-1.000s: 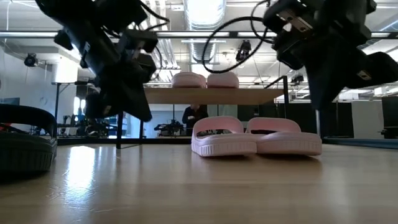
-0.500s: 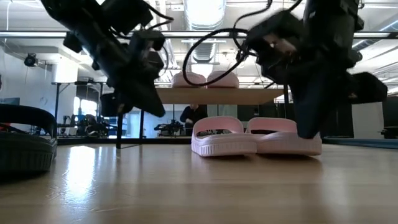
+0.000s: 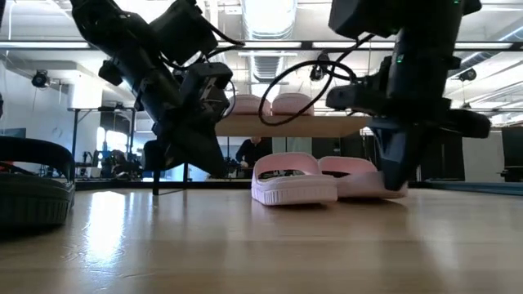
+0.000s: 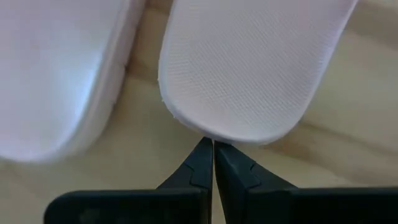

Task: Pick and place slides into the shelf
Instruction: Put the pink slide under the shelf, then adjust the pink slide

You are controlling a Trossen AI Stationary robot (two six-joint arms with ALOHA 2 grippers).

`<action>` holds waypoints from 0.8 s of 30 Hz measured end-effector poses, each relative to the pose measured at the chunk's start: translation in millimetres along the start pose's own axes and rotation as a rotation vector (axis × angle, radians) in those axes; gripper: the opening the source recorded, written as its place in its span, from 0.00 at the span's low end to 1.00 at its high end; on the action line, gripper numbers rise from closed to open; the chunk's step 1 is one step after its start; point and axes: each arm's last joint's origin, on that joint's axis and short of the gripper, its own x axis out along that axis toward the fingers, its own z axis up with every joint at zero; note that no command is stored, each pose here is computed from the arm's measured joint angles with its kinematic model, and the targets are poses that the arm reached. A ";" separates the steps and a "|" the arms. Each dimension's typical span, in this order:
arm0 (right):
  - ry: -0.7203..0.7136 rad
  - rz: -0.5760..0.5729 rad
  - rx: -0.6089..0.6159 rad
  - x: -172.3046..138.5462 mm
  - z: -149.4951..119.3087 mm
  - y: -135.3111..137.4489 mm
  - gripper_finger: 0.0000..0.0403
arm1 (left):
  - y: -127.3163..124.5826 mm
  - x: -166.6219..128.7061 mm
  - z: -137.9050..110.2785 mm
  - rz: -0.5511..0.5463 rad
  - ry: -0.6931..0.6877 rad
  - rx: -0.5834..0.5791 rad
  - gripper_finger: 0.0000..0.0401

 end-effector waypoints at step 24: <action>0.125 0.378 -0.102 -36.1 -14.9 54.4 0.02 | 10.8 33.3 16.1 -0.020 -0.105 0.050 0.00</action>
